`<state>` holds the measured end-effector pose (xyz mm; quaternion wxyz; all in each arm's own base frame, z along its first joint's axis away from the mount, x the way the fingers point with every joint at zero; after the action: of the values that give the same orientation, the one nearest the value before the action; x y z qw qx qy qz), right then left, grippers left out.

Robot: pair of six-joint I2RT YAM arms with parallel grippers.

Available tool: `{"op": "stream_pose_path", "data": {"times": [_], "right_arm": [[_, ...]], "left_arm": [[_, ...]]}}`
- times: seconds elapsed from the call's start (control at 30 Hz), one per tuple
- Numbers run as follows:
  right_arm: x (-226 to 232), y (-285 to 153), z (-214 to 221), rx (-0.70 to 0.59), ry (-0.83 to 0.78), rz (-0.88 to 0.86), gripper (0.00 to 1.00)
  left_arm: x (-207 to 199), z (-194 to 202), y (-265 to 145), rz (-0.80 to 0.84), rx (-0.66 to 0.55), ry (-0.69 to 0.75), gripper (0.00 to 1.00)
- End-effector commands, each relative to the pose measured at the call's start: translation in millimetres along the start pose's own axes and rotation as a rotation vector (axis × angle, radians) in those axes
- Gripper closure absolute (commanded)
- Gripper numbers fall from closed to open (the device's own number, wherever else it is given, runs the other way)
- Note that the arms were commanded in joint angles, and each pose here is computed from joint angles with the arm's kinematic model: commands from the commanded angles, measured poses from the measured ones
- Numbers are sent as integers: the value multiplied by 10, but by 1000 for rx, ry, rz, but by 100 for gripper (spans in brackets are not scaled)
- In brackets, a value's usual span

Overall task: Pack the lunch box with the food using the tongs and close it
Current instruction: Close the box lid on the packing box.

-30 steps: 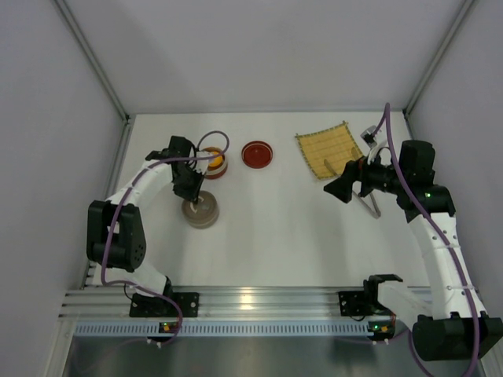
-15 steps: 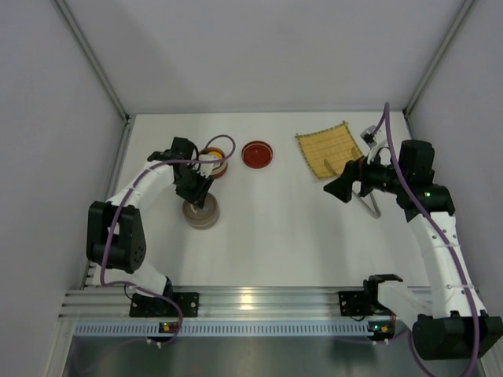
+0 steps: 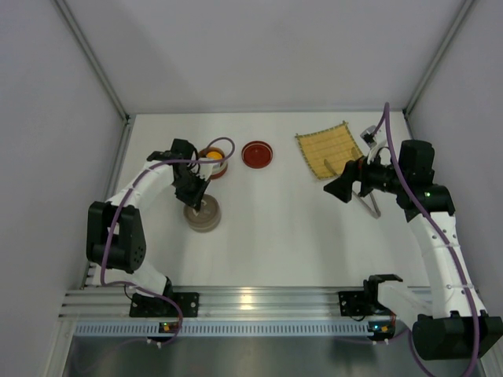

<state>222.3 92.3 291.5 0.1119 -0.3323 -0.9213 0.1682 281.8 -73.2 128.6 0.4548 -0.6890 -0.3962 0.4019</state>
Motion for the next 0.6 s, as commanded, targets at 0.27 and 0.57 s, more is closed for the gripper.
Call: {"op": "stream_pose_path", "data": {"times": [0.27,0.57], "right_arm": [[-42,-47,-164,-53,-49,19,1],[-35,-33,-149,-56,-43,12,1]], "left_arm": [[-132,-10,-234,28,7,-71,100],[-140,-38,-315,6,-71,-98,100]]}}
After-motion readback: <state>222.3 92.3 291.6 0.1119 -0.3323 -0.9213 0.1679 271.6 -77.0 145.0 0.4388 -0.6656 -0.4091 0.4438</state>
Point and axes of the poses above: each gripper's point midway between its finger pads, its own y axis out along the fingers, its own x axis along the line the jaws close on, z = x × y, the point moved 5 cm from there along -y, back along the fingers, and after that the axes turned 15 degrees about -y, right-handed, at the moved point
